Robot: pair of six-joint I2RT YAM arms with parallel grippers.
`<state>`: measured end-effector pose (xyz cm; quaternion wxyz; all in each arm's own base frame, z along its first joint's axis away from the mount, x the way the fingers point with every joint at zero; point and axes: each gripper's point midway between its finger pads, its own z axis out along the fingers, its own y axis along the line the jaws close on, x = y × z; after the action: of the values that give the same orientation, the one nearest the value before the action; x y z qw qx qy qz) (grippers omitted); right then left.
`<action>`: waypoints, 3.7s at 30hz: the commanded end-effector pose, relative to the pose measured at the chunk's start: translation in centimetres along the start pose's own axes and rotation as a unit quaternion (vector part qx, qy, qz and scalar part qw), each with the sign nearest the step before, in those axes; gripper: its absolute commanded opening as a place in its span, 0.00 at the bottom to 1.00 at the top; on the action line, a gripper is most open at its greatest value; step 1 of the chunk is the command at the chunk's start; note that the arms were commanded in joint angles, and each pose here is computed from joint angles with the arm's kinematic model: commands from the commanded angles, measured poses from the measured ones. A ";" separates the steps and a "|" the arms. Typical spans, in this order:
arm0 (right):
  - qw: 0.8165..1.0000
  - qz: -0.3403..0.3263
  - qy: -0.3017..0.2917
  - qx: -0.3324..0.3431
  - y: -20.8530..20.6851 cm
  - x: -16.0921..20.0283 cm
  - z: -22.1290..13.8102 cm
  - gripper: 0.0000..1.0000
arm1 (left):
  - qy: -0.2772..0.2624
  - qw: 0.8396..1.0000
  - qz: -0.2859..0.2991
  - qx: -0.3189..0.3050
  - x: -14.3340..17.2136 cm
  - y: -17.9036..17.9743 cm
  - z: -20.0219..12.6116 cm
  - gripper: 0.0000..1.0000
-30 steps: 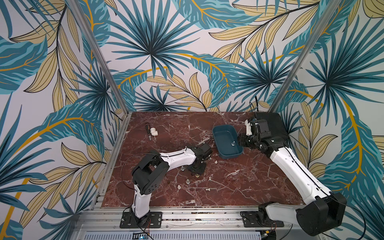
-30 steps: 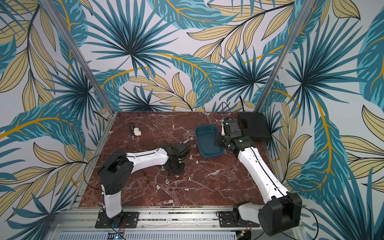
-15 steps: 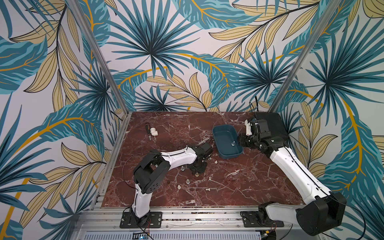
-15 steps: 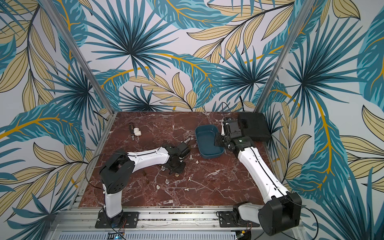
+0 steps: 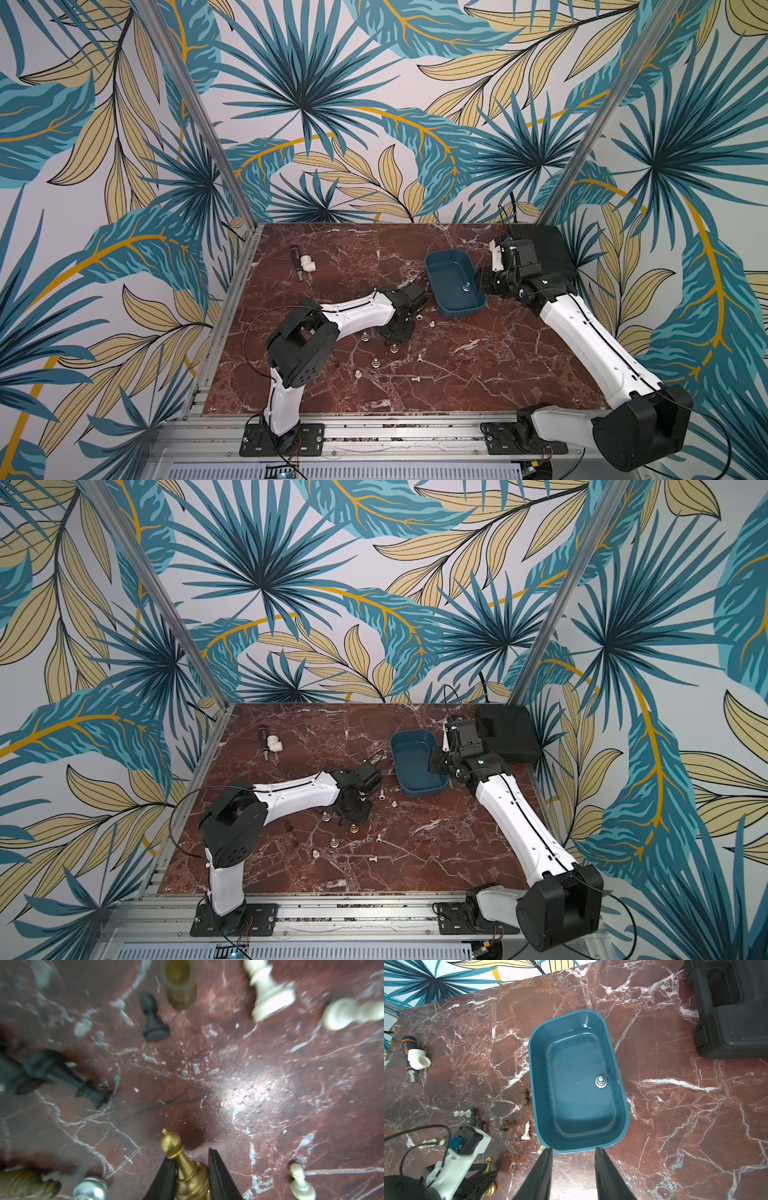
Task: Put the chess pieces into the storage box
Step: Pick up the chess piece at the center of the board, then place the chess piece in the storage box, then pick up the chess piece at the center of the board.
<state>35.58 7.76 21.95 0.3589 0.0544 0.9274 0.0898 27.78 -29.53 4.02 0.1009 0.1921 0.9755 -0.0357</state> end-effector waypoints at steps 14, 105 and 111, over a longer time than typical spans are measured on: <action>0.999 0.011 -0.045 0.015 -0.8 -0.8 -3.4 0.38 | -0.190 0.971 0.123 0.082 -16.8 -8.7 -6.7 0.24; 0.933 -0.220 0.270 -0.092 19.7 23.2 7.8 0.23 | -0.329 0.923 -0.151 -0.129 -3.9 20.8 -19.8 0.57; 0.932 -0.229 0.262 -0.097 20.1 22.3 6.9 0.12 | -0.325 0.925 -0.151 -0.128 -3.8 20.7 -19.3 0.57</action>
<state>24.98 32.35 5.56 0.1161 -0.2113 0.9637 0.1146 35.58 -10.01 22.61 0.4189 0.0103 0.9079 0.0148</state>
